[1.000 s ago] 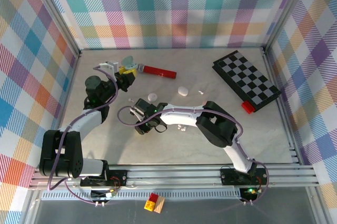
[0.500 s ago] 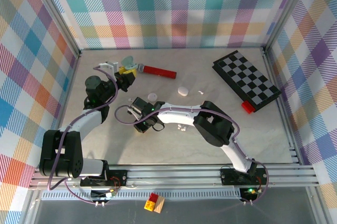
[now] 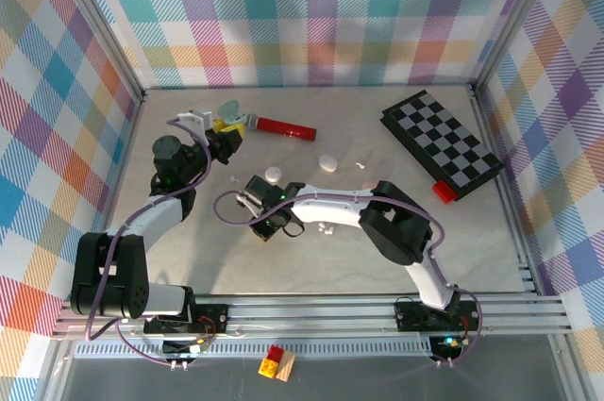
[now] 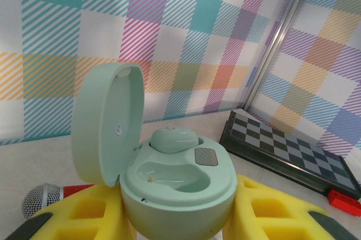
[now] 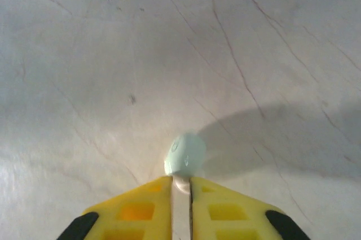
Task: Insert the wireless bluetooth earbuds into the charging case
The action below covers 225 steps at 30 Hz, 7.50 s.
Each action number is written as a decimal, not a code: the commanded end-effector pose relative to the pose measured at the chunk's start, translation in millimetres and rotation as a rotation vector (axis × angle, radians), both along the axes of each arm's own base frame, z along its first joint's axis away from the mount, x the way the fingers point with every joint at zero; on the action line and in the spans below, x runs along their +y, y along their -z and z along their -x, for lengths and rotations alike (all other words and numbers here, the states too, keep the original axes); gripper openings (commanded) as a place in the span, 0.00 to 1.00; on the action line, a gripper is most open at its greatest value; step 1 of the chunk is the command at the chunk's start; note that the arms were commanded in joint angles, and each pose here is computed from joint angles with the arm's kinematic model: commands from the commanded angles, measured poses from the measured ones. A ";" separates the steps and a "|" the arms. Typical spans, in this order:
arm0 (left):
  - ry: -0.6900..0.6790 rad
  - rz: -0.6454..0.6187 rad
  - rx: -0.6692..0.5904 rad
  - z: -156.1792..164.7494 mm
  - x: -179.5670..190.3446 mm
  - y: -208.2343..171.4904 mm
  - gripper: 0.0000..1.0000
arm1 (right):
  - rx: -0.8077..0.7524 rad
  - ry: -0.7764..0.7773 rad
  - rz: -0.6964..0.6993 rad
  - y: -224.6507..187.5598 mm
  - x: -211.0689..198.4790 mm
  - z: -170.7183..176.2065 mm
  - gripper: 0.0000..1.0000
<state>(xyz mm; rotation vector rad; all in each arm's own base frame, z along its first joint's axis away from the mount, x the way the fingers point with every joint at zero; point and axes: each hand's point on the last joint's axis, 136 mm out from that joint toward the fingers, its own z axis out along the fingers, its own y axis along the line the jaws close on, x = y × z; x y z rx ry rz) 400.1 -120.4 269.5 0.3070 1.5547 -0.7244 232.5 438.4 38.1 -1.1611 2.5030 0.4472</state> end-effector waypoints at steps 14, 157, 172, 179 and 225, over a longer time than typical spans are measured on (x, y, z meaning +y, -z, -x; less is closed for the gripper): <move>0.003 0.000 -0.057 6.2 2.9 -16.7 0.35 | 0.019 0.091 -0.087 -27.9 -59.6 -25.3 0.27; 0.230 -0.106 -0.062 68.1 -82.8 5.8 0.37 | 0.251 0.633 -0.105 2.9 -220.1 -60.8 0.50; 0.229 -0.105 -0.061 67.5 -82.9 5.7 0.37 | 0.180 0.606 -0.066 -9.6 -223.3 -58.9 0.51; 0.229 -0.104 -0.065 68.4 -82.6 5.0 0.37 | 0.155 0.573 -0.010 4.0 -225.1 -67.1 0.56; 0.064 -0.069 -0.022 43.3 -44.9 6.5 0.37 | -0.174 0.465 0.466 -20.8 -225.1 -51.8 0.47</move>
